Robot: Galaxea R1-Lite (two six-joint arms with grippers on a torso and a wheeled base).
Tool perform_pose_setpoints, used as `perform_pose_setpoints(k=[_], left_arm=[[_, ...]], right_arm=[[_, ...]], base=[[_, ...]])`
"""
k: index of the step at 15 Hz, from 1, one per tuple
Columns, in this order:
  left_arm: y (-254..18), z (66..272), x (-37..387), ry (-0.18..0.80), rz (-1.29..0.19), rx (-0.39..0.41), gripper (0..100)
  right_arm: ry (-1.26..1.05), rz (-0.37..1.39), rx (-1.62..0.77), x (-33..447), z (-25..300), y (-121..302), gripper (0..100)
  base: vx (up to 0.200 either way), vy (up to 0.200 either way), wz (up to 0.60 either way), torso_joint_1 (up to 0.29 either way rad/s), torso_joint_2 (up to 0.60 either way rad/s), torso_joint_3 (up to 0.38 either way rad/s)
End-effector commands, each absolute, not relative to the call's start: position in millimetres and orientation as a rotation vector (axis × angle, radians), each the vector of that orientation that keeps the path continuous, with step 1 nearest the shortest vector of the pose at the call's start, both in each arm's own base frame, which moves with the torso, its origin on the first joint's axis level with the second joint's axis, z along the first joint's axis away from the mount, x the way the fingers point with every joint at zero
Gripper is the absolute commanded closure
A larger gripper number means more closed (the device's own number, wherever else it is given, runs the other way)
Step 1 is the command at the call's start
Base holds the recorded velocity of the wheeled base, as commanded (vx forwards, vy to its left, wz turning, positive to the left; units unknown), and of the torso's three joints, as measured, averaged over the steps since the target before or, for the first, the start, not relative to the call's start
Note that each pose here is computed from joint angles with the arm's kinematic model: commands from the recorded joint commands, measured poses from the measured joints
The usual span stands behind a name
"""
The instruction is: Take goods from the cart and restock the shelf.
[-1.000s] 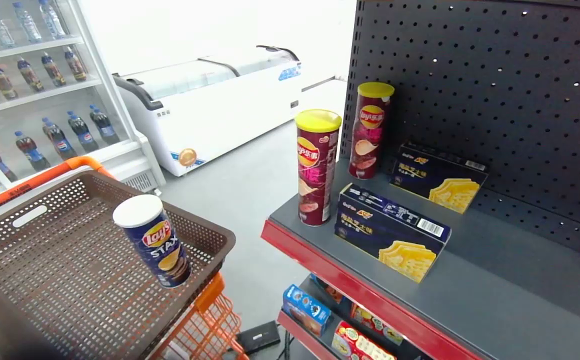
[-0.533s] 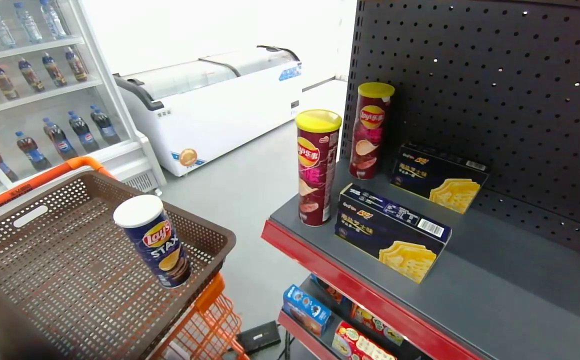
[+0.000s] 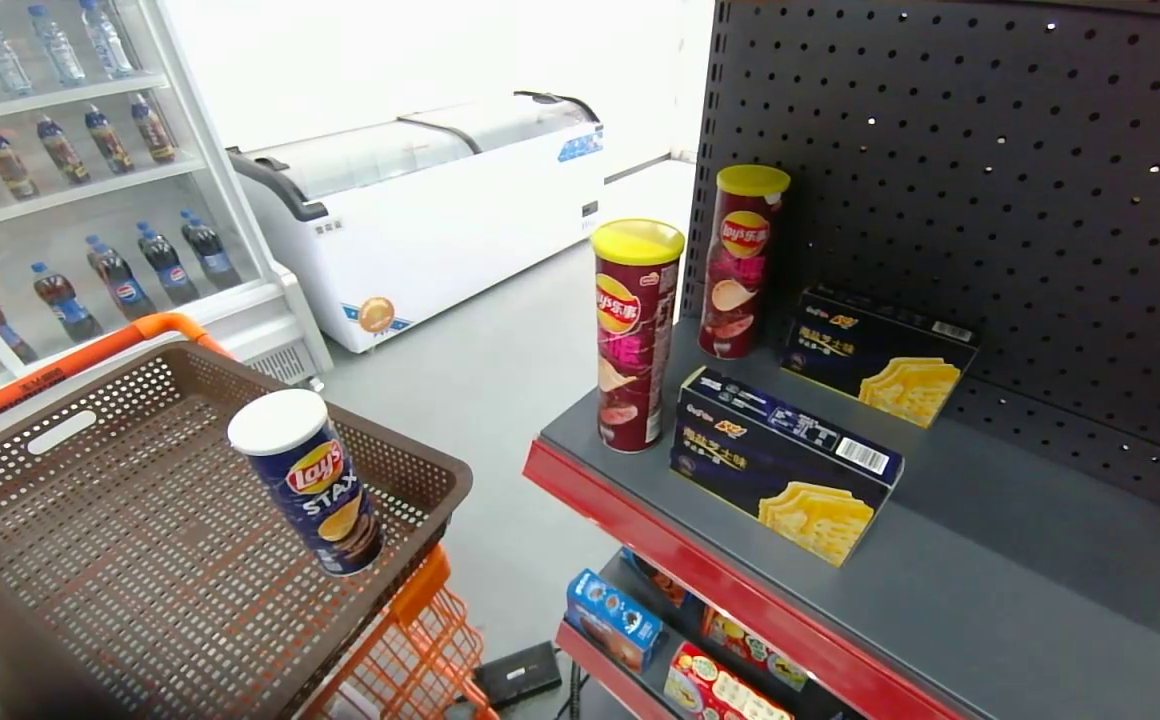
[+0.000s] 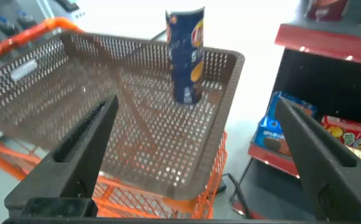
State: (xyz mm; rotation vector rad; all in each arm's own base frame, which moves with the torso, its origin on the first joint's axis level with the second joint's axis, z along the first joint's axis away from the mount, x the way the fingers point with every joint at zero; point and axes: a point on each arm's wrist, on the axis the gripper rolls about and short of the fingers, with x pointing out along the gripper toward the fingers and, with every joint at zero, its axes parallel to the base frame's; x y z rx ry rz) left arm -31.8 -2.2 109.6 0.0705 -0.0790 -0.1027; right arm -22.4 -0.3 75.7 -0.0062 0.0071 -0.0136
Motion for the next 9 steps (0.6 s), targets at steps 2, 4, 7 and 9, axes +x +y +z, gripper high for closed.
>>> perform_pose_setpoints(k=[2,4,7,9], left_arm=[[-4,168,5,0.121,-0.184,0.089,0],[-4,198,38,0.19,-0.184,0.081,0],[-7,207,91,0.276,-0.18,0.087,0],[-6,203,125,0.315,-0.154,0.084,0]], right_arm=[[0.009,-0.014,-0.006,-22,75,0,0],[0.009,-0.014,-0.006,-22,75,0,0],[0.009,-0.014,-0.006,-22,75,0,0],[0.006,-0.014,-0.006,-22,76,0,0]], base=[[0.0,0.0,0.0,0.0,0.0,0.0],[0.0,0.0,0.0,0.0,0.0,0.0],[0.0,0.0,0.0,0.0,0.0,0.0],[0.0,0.0,0.0,0.0,0.0,0.0]])
